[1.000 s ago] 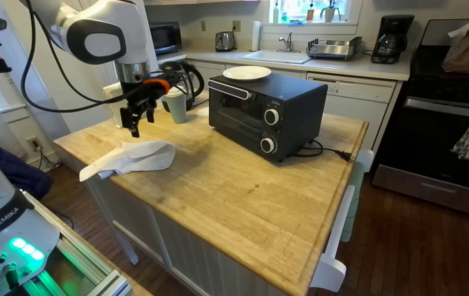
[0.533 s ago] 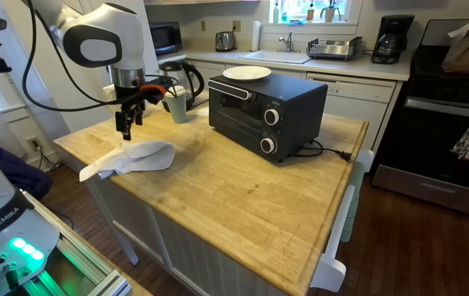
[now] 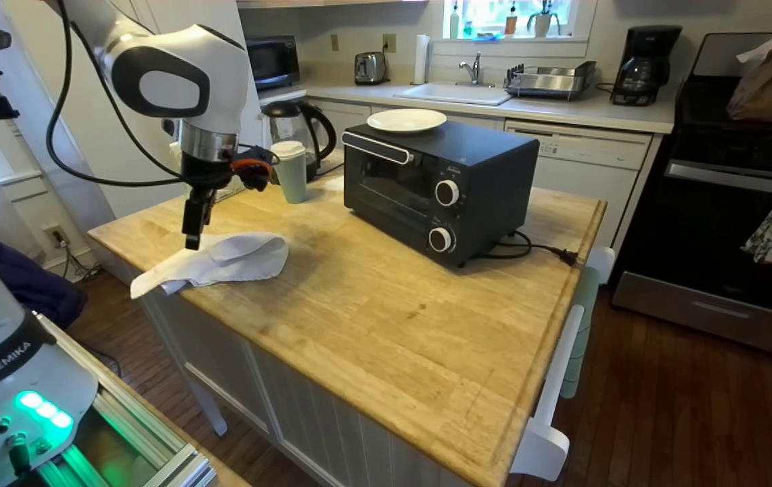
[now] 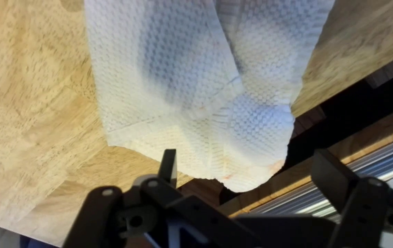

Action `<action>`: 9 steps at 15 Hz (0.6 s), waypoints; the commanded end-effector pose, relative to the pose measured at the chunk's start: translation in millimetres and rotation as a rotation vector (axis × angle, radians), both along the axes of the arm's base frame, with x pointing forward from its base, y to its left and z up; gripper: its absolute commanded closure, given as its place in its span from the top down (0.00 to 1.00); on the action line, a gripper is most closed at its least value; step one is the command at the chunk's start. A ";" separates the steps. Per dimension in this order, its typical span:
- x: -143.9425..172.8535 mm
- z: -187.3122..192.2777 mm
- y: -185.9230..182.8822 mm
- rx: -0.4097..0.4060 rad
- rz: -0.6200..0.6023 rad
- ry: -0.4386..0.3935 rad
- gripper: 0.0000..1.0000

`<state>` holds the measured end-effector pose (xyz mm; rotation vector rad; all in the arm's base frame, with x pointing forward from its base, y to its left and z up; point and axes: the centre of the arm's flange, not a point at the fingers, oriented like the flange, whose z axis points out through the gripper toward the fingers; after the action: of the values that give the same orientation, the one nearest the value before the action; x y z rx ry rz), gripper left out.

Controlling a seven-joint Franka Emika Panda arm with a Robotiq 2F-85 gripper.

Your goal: Remove the towel from the plate which is on top of the oven and spread it on the table

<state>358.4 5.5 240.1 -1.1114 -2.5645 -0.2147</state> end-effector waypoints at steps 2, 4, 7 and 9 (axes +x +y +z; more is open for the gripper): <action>-24.4 -24.8 -19.3 -0.038 -0.007 -0.123 1.00; 11.1 -8.3 -18.7 -0.036 -0.004 -0.095 1.00; 11.5 -15.5 -20.9 -0.046 -0.008 -0.095 1.00; 12.0 -20.8 -21.0 -0.054 0.004 -0.095 1.00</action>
<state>369.9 -14.5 224.3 -1.1507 -2.6624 -0.2146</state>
